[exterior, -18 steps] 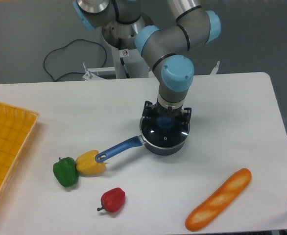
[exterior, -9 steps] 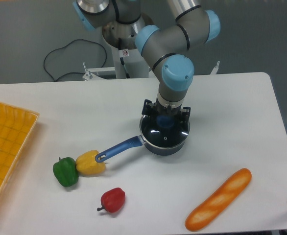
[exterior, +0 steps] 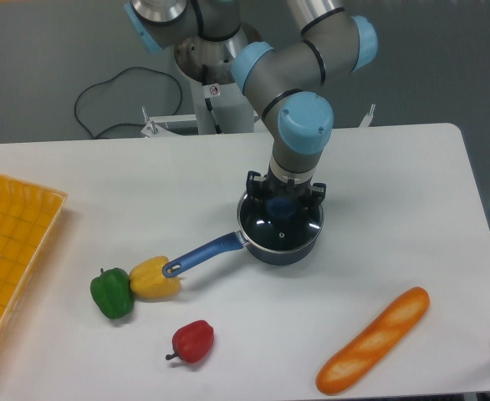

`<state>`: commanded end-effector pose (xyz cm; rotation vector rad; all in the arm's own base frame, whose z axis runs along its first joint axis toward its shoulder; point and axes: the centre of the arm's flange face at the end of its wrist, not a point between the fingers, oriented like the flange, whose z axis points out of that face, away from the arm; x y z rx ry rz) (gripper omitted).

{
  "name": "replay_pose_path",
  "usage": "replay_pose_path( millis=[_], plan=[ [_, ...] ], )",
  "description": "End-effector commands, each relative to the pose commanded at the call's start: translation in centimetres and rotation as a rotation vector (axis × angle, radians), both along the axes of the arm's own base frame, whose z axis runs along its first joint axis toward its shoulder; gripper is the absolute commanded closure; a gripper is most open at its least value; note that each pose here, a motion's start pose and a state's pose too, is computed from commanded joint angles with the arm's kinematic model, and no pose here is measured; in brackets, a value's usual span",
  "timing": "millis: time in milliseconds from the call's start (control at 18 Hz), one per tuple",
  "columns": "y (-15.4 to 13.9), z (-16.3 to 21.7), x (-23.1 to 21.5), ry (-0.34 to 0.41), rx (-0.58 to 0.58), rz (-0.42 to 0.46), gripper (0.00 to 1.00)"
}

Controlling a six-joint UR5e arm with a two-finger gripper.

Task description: Open the lid

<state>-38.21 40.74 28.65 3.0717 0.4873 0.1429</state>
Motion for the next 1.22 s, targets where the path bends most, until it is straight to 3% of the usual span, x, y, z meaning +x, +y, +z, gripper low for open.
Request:
replay_pose_path(
  millis=[722,1222],
  plan=[
    [0.0,1.5,-0.3,0.008,0.002,0.003,0.45],
    [-0.5,4.8,-2.1,-0.048,-0.012,0.031,0.45]
  ],
)
